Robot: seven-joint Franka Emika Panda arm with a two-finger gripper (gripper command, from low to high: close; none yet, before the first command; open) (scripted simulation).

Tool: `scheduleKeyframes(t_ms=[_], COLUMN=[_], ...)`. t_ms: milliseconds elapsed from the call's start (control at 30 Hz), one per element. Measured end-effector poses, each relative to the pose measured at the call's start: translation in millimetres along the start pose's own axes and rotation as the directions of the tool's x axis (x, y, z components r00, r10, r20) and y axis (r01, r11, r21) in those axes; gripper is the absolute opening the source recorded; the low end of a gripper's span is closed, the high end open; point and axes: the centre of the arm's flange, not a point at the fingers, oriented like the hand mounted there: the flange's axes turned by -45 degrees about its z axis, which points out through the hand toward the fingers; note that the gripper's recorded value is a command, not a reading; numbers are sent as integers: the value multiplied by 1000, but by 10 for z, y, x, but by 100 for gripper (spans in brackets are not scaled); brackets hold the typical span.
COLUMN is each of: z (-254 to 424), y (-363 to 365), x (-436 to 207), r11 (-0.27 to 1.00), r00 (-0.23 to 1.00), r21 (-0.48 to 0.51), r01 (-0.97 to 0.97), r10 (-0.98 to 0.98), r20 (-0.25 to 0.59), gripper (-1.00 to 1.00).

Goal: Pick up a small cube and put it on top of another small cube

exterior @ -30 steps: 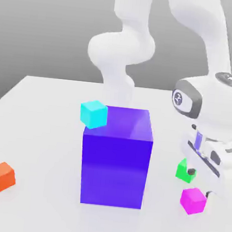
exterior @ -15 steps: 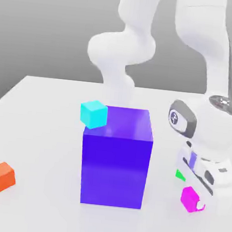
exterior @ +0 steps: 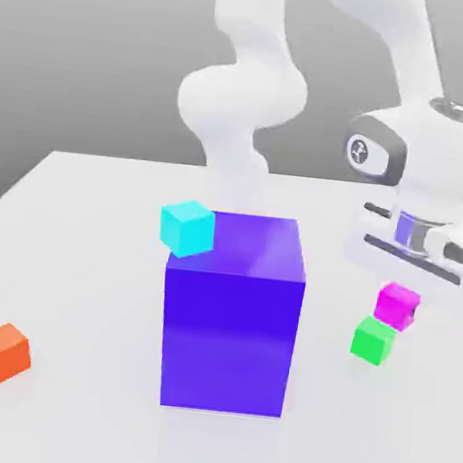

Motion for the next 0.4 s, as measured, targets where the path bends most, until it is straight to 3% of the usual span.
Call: scheduleKeyframes(t_ms=[100,300,333,400], z=[65,540,589,589], y=[-82,-95,-101,-102], x=[112,115,114,112], r11=[995,993,993,994], r00=[995,993,993,993], r21=[-2,-2,-2,-2], r01=[101,115,114,114], r10=[-101,-115,-114,-114], r20=[19,22,22,22], gripper=[-100,-100,100,100])
